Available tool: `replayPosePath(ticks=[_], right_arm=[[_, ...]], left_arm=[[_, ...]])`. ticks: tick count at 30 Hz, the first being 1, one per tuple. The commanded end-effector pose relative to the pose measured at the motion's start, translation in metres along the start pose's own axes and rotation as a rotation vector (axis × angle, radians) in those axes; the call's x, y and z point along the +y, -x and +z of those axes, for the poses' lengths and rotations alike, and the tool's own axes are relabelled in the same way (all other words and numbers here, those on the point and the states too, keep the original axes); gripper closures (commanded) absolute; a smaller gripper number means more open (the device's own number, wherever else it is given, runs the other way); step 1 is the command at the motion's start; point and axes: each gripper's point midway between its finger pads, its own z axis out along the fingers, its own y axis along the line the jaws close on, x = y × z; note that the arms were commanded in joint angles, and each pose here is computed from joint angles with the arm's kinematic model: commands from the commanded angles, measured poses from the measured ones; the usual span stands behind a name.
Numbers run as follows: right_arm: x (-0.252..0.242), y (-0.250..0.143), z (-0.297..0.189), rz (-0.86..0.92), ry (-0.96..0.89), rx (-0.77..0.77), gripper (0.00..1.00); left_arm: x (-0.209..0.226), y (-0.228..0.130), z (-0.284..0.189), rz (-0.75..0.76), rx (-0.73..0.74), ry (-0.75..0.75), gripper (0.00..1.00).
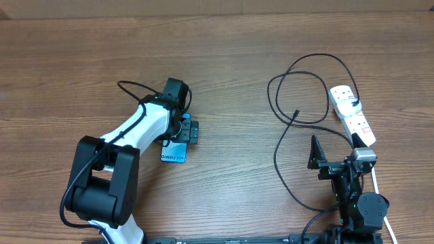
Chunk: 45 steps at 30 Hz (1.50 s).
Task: Plug charger to phone and switch on socket
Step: 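Move left gripper over the phone and grasp its bottom edge, then lift the phone with left gripper and tilt it upright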
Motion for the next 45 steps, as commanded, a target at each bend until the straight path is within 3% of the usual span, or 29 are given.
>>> replayPosePath(ticks=[1,5,13,20,31,45], right_arm=[[0.000,-0.002,0.000,-0.002,0.000,-0.004,0.00],[0.000,-0.002,0.000,-0.002,0.000,-0.004,0.00],[0.000,-0.002,0.000,-0.002,0.000,-0.004,0.00],[0.000,-0.002,0.000,-0.002,0.000,-0.004,0.00],[0.000,-0.002,0.000,-0.002,0.000,-0.004,0.00],[0.000,-0.002,0.000,-0.002,0.000,-0.004,0.00]], left_arm=[[0.005,-0.024,0.017,-0.043,0.080,0.013,0.11],[0.005,-0.025,0.017,-0.043,0.086,0.014,0.32],[-0.004,-0.028,0.016,-0.053,0.106,-0.043,0.41],[-0.016,-0.024,0.001,-0.056,0.139,-0.100,0.43],[-0.067,-0.001,-0.045,-0.030,0.150,-0.381,0.47],[-0.138,-0.007,-0.106,-0.007,0.238,-0.908,0.48]])
